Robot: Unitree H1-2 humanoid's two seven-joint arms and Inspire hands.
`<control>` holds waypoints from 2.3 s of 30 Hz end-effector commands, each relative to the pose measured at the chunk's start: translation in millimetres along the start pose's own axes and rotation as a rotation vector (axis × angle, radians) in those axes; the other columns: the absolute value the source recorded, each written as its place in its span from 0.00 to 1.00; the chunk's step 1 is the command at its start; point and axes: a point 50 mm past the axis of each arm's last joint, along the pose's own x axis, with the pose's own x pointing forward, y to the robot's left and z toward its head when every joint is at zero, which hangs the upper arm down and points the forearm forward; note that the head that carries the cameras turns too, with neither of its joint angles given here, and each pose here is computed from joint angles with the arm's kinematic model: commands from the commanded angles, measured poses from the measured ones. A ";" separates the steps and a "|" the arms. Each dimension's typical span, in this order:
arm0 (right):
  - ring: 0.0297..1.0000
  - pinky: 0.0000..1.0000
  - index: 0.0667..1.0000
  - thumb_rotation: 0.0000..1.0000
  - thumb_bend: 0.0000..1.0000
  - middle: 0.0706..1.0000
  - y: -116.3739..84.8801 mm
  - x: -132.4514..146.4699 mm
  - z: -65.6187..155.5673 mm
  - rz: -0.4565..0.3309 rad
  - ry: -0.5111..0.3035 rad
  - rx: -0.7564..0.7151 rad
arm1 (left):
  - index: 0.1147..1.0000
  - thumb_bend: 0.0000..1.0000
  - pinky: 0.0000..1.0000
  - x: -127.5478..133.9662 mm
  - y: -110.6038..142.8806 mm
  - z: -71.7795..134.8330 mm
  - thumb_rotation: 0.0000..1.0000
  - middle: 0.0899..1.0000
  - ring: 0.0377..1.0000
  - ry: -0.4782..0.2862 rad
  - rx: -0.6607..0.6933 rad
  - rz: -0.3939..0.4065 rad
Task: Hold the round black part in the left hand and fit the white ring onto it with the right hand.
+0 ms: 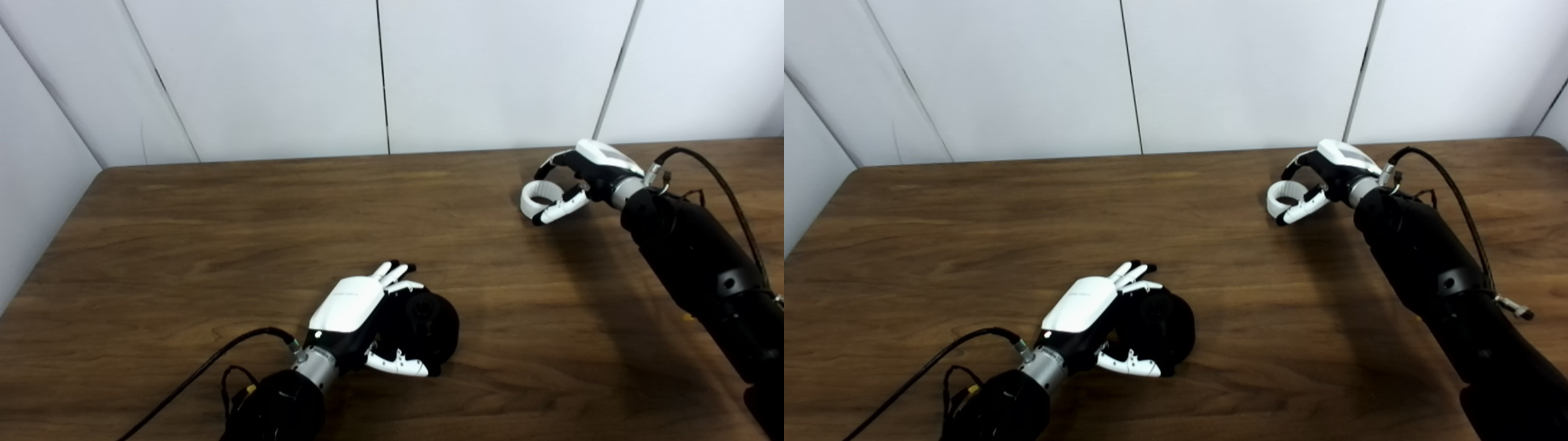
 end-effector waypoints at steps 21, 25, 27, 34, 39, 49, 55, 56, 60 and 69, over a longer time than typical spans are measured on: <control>0.91 0.77 0.66 0.27 0.86 0.86 -29.3 2.1 11.9 -0.081 -0.075 -0.021 | 0.75 0.94 0.90 -0.1 0.2 1.6 0.52 0.97 1.00 -0.002 -0.017 -0.037; 0.92 0.78 0.67 0.28 0.87 0.86 -27.8 2.4 11.0 -0.073 -0.069 -0.020 | 0.75 0.94 0.90 0.0 1.5 1.3 0.51 0.97 1.00 -0.004 -0.014 -0.035; 0.92 0.78 0.68 0.28 0.87 0.86 -26.9 2.4 10.6 -0.066 -0.064 -0.020 | 0.75 0.94 0.90 -0.1 1.8 1.0 0.52 0.97 1.00 -0.003 -0.014 -0.038; 0.94 0.80 0.72 0.31 0.90 0.88 -25.1 2.4 10.4 -0.038 -0.043 -0.018 | 0.75 0.94 0.90 0.0 1.8 0.6 0.52 0.97 1.00 -0.004 -0.013 -0.041; 0.95 0.82 0.75 0.32 0.92 0.89 -25.5 3.1 10.7 -0.025 -0.032 -0.017 | 0.75 0.94 0.89 0.7 2.3 0.1 0.52 0.97 1.00 -0.005 -0.009 -0.045; 0.94 0.82 0.75 0.31 0.91 0.89 -22.9 4.5 6.4 -0.014 -0.023 -0.023 | 0.75 0.94 0.90 0.6 5.4 -1.2 0.51 0.98 1.00 -0.013 -0.023 -0.038; 0.94 0.82 0.74 0.27 0.88 0.88 -21.3 3.3 3.2 -0.012 -0.016 -0.019 | 0.76 0.94 0.91 0.2 7.6 -1.1 0.48 0.98 1.00 -0.013 -0.027 -0.040; 0.94 0.82 0.73 0.27 0.87 0.88 -21.2 2.9 2.5 -0.013 -0.015 -0.020 | 0.76 0.94 0.91 -0.2 7.8 -0.7 0.47 0.98 1.00 -0.012 -0.027 -0.041; 0.93 0.81 0.72 0.26 0.86 0.88 -20.9 2.0 0.2 -0.018 -0.013 -0.028 | 0.76 0.94 0.90 -1.3 8.0 -0.4 0.47 0.98 1.00 -0.011 -0.029 -0.038; 0.92 0.78 0.70 0.27 0.85 0.87 -18.3 1.6 -4.4 -0.023 -0.009 -0.034 | 0.75 0.94 0.89 -1.5 8.3 -0.9 0.46 0.98 1.00 -0.008 -0.043 -0.034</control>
